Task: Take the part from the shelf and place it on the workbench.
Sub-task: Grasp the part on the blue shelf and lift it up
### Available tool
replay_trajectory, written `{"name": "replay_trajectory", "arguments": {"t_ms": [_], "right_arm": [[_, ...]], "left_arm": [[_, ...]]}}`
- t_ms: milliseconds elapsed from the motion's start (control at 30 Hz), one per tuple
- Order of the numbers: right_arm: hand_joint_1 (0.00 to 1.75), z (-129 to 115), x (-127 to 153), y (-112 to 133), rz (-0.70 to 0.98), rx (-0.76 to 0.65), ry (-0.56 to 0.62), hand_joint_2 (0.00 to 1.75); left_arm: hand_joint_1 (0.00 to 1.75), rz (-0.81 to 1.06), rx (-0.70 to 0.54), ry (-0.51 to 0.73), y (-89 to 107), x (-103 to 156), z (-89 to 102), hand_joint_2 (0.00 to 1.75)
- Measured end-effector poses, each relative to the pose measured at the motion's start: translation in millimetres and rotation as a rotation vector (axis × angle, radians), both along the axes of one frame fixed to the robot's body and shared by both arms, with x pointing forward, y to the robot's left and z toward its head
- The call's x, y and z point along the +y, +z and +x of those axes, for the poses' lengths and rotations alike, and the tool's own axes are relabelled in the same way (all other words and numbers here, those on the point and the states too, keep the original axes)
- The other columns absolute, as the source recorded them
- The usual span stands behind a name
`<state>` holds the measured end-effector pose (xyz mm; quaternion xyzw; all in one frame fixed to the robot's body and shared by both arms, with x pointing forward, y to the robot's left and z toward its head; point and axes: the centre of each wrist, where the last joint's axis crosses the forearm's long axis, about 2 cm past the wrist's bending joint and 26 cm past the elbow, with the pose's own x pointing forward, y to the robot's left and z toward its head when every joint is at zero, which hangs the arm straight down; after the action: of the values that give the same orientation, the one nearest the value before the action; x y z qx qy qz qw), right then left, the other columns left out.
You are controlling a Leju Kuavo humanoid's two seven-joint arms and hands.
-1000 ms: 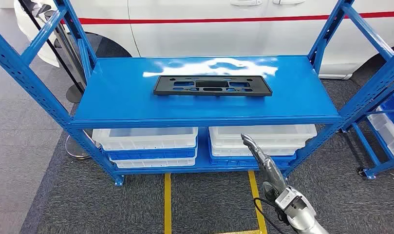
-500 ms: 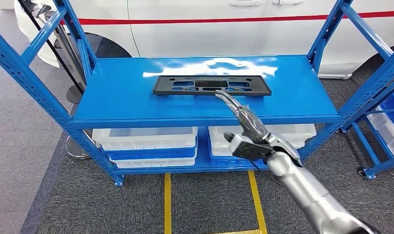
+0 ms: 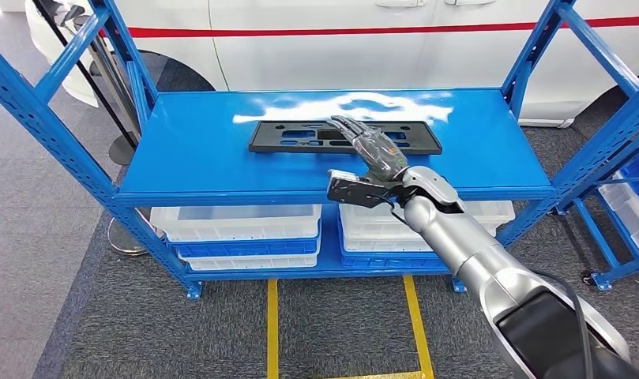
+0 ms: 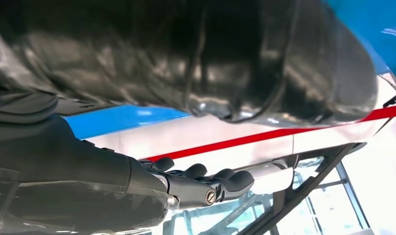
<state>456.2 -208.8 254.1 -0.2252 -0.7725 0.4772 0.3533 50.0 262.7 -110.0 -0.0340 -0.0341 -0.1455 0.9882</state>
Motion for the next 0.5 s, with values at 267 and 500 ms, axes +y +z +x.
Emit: {"name": "replay_trajectory", "arguments": {"t_ms": [267, 500], "right_arm": [[0.0, 3, 7, 3, -0.014, 0.009, 0.012, 0.0], [0.0, 2, 14, 2, -0.029, 0.019, 0.026, 0.0]], "left_arm": [[0.0, -0.018, 0.01, -0.005, -0.1, -3, -1.9, 0.0], [0.0, -0.026, 0.009, -0.015, 0.0, -6, -2.5, 0.0]]}}
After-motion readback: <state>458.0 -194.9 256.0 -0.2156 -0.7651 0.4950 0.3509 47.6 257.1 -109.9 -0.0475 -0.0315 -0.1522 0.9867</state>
